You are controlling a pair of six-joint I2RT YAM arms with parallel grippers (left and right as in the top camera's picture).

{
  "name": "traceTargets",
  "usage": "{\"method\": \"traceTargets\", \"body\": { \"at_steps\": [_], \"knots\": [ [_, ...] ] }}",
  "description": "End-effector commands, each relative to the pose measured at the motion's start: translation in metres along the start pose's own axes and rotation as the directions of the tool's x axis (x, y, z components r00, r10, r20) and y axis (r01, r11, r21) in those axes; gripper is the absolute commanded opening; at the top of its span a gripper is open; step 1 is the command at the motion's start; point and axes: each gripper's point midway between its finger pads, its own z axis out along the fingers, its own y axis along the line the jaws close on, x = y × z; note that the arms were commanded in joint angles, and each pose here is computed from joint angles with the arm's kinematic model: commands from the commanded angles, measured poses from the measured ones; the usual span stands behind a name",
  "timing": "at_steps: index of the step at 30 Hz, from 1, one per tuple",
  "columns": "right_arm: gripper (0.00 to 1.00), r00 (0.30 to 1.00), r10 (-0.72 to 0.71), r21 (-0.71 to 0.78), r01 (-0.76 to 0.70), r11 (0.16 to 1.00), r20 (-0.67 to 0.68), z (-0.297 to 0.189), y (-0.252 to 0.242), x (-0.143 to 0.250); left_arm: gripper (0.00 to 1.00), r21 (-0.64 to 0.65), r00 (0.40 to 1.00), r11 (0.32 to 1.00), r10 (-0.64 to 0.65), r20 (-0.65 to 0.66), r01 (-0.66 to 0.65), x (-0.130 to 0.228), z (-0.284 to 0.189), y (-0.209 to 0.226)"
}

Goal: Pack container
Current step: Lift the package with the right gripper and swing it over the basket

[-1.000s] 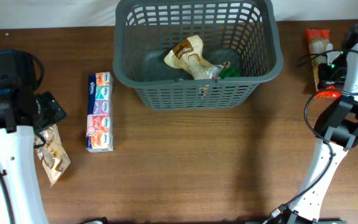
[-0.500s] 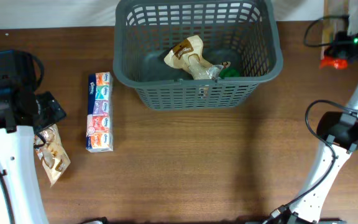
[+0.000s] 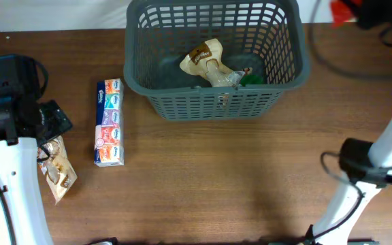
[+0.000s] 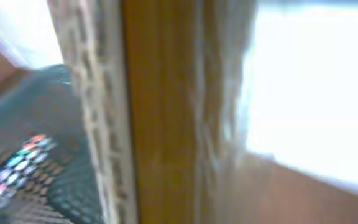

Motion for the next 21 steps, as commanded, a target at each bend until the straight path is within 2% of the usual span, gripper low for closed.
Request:
{"method": "traceTargets", "body": {
  "at_steps": [1, 7, 12, 21],
  "knots": [
    [0.04, 0.942, -0.298, -0.146, 0.320, 0.936, 0.156, -0.014, 0.082, -0.038, 1.00, -0.004, 1.000, 1.000, -0.005, -0.005, 0.004, 0.000, 0.001, 0.001],
    [0.04, 0.867, -0.463, -0.239, 0.497, 0.834, 0.186, 0.023, 0.140, -0.035, 1.00, -0.004, 1.000, 1.000, -0.005, -0.005, 0.004, 0.000, 0.001, 0.001],
    [0.04, 0.832, -0.548, -0.219, 0.552, 0.805, 0.085, 0.060, 0.143, -0.016, 1.00, -0.004, 1.000, 1.000, -0.005, -0.005, 0.004, 0.000, 0.001, 0.001],
    [0.04, 0.762, -0.647, -0.326, 0.614, 0.719, 0.010, 0.114, 0.132, 0.031, 1.00, -0.004, 1.000, 1.000, -0.005, -0.005, 0.004, 0.000, 0.001, 0.001]
  ]
}}
